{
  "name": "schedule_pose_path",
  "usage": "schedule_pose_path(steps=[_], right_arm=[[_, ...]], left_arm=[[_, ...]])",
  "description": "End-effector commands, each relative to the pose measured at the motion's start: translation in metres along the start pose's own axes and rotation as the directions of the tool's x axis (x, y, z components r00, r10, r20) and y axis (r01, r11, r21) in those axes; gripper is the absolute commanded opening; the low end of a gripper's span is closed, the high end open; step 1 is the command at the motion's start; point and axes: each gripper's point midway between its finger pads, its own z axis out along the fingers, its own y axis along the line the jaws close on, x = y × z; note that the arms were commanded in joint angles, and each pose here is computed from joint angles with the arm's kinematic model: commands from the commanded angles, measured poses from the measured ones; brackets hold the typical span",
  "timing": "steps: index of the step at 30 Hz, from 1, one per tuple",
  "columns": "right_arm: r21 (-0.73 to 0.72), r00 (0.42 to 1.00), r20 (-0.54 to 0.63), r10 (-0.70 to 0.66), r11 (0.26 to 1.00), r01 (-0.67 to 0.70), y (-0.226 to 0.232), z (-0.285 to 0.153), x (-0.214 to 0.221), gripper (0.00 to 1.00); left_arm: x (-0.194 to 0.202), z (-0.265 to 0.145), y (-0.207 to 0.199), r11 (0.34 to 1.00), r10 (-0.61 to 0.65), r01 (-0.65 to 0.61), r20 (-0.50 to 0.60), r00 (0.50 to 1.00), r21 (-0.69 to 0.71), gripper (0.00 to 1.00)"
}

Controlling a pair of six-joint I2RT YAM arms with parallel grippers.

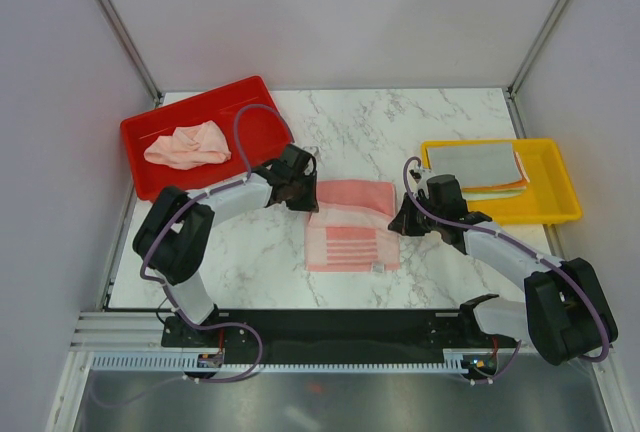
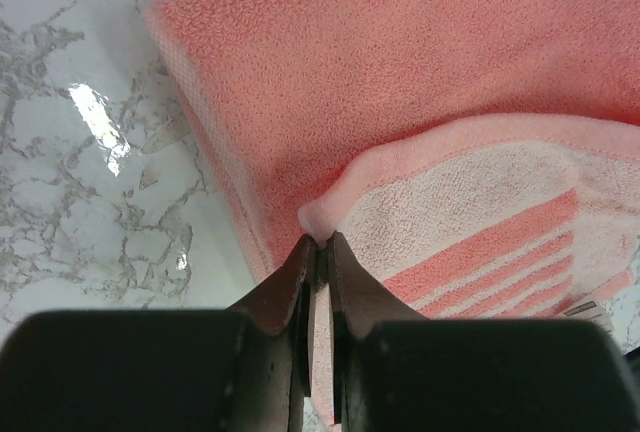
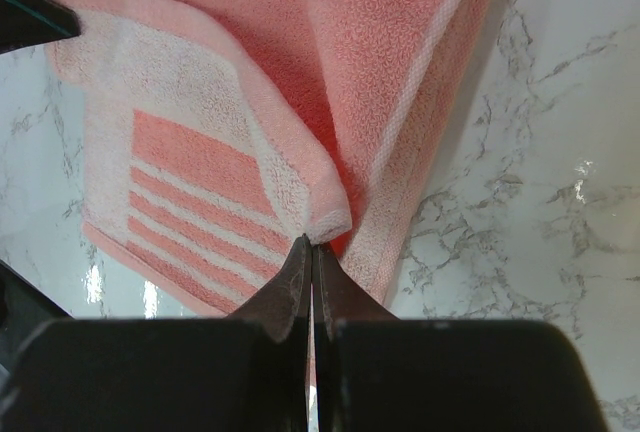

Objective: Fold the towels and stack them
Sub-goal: Fold the towel

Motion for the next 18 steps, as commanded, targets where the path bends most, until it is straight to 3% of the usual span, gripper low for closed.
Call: schedule_pose_path(steps=[1, 3, 4, 11, 18], right_arm=[[-0.007, 0.999, 0.046, -0.026, 1.000, 0.026, 0.007, -0.002, -0.019, 0.00], [-0.006, 0.998, 0.048, -0.028, 1.000, 0.028, 0.007, -0.002, -0.019, 0.00], [-0.001, 0.998, 0.048, -0.035, 0.999, 0.035, 0.006, -0.001, -0.020, 0.00], [0.081, 0.989, 0.111, -0.102, 0.992, 0.093, 0.004, -0.020, -0.049, 0.00], [0.070, 0.988, 0.125, -0.090, 0.994, 0.082, 0.007, -0.030, -0.043, 0.00]], left_arm=[[-0.018, -0.009, -0.015, 0.999, 0.017, -0.019, 0.047, 0.999, 0.042, 0.13], [-0.020, -0.011, -0.015, 0.999, 0.021, -0.023, 0.054, 0.998, 0.044, 0.11], [-0.020, -0.013, -0.015, 0.999, 0.022, -0.025, 0.056, 0.998, 0.043, 0.02], [-0.028, -0.053, -0.023, 0.995, 0.043, -0.055, 0.149, 0.988, 0.079, 0.02], [-0.015, -0.080, -0.028, 0.989, 0.047, -0.072, 0.187, 0.981, 0.130, 0.02]])
